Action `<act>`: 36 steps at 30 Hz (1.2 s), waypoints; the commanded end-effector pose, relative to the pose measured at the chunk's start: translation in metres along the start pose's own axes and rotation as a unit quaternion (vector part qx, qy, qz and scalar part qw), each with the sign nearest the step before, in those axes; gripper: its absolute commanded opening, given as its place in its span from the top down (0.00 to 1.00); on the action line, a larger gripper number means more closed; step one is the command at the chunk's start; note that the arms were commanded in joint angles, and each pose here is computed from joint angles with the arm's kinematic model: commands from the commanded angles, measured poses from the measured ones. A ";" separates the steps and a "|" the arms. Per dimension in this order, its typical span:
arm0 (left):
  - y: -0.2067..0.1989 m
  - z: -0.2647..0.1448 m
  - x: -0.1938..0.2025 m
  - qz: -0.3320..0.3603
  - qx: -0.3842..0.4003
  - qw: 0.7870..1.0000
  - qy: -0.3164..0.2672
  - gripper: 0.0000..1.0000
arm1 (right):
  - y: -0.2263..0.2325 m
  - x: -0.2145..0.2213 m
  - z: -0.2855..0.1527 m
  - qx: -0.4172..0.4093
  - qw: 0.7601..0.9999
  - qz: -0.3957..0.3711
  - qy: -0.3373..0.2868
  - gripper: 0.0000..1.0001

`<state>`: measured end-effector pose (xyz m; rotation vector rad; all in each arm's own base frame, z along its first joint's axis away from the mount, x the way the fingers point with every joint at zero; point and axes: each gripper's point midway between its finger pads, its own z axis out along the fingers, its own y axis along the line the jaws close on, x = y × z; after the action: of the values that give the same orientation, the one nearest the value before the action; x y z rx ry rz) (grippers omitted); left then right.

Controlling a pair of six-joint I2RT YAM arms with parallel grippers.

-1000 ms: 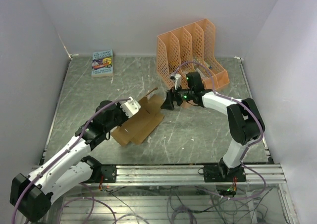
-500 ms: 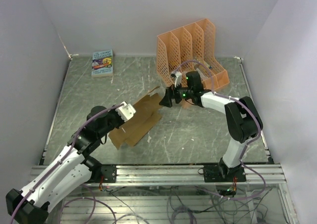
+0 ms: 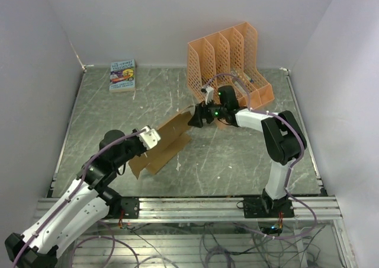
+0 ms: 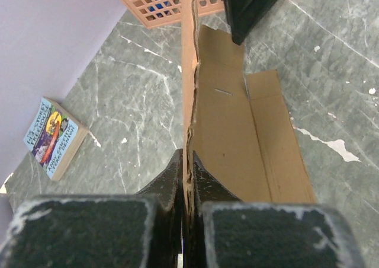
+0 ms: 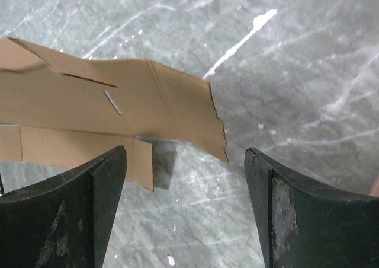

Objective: Fold the paper box

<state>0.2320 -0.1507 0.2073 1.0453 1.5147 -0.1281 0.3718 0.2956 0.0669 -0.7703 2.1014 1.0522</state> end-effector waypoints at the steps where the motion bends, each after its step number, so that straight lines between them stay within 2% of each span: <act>1: -0.007 0.000 -0.003 0.008 0.019 1.000 -0.007 0.93 | 0.000 -0.023 0.007 -0.009 0.998 -0.054 -0.026 0.20; 9: -0.010 -0.002 -0.006 0.005 0.025 1.000 -0.018 0.93 | 0.000 -0.018 0.014 -0.035 0.996 -0.074 -0.029 0.21; 12: -0.010 -0.002 -0.006 0.005 0.025 1.000 -0.017 0.93 | 0.005 -0.017 0.016 -0.056 0.995 -0.073 -0.027 0.29; 15: -0.009 -0.003 -0.007 0.004 0.023 1.000 -0.020 0.93 | 0.011 -0.016 0.014 -0.072 0.994 -0.075 -0.029 0.44; 19: -0.011 -0.003 -0.008 0.002 0.028 0.999 -0.022 0.93 | 0.017 -0.015 0.009 -0.081 0.993 -0.079 -0.032 0.81; 22: -0.016 0.000 -0.009 0.000 0.042 0.999 -0.025 0.93 | 0.019 -0.021 -0.002 -0.084 0.992 -0.084 -0.043 1.00; 26: -0.024 0.007 -0.011 -0.004 0.072 0.997 -0.023 0.93 | 0.024 -0.041 -0.029 -0.068 0.988 -0.119 -0.076 1.00; 32: -0.028 0.025 -0.012 0.008 0.099 0.995 -0.016 0.93 | 0.040 -0.047 -0.058 -0.044 0.978 -0.187 -0.082 1.00; 36: -0.023 0.041 -0.018 0.011 0.097 0.995 -0.022 0.93 | 0.043 -0.045 -0.070 -0.019 0.974 -0.206 -0.093 1.00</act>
<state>0.2379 -0.1876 0.1962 1.1847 1.4954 -0.2640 0.3500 0.2753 0.1423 -0.9977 1.7433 0.9827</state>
